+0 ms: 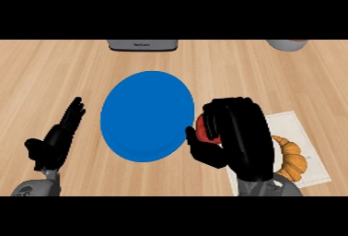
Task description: Pick the bell pepper from the placemat and place it in the plate
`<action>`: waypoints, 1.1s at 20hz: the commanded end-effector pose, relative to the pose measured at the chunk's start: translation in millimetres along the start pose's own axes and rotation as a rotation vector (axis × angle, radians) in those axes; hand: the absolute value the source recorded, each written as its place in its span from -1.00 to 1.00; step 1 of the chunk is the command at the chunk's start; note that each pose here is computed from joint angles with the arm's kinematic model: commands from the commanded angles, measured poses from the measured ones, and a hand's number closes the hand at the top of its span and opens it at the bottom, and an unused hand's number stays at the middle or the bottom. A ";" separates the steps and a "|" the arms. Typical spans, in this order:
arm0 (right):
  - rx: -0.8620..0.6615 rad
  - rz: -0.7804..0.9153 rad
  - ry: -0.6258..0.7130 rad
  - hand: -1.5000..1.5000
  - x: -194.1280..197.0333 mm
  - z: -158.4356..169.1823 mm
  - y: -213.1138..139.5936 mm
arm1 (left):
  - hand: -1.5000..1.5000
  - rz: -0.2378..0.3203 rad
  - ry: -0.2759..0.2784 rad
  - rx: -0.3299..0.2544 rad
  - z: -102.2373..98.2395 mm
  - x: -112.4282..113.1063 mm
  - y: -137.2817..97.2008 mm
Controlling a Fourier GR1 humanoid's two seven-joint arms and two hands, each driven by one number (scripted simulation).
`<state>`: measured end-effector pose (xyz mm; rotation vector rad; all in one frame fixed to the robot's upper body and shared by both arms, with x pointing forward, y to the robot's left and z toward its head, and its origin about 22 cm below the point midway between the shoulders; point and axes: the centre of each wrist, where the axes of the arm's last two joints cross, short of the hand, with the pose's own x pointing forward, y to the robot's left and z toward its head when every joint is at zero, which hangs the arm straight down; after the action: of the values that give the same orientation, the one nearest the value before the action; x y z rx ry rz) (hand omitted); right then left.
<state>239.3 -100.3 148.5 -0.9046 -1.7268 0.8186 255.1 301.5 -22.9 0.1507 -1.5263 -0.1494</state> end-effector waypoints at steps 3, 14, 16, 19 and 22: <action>0.065 -0.039 -0.005 1.00 26.1 -22.3 53.9 | 0.00 0.014 0.003 -0.016 11.0 2.2 -5.0; 0.098 -0.060 0.032 1.00 46.0 -69.9 120.5 | 0.00 0.004 -0.005 -0.029 -0.7 23.2 -3.8; -0.004 -0.219 0.116 1.00 48.1 -75.5 109.0 | 0.00 -0.003 -0.012 -0.035 -8.8 14.4 -3.2; -0.001 -0.187 0.205 -1.00 39.7 -78.5 132.7 | 0.00 0.005 -0.006 -0.050 -8.6 3.1 -18.3; 0.040 -0.206 0.246 -1.00 33.2 -88.4 137.2 | 0.00 0.011 -0.013 -0.049 -2.5 -3.5 -1.5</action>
<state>331.7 5.8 82.8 -0.7552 -1.6161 0.6354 261.1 292.6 -20.5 0.1125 -1.5316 -0.1844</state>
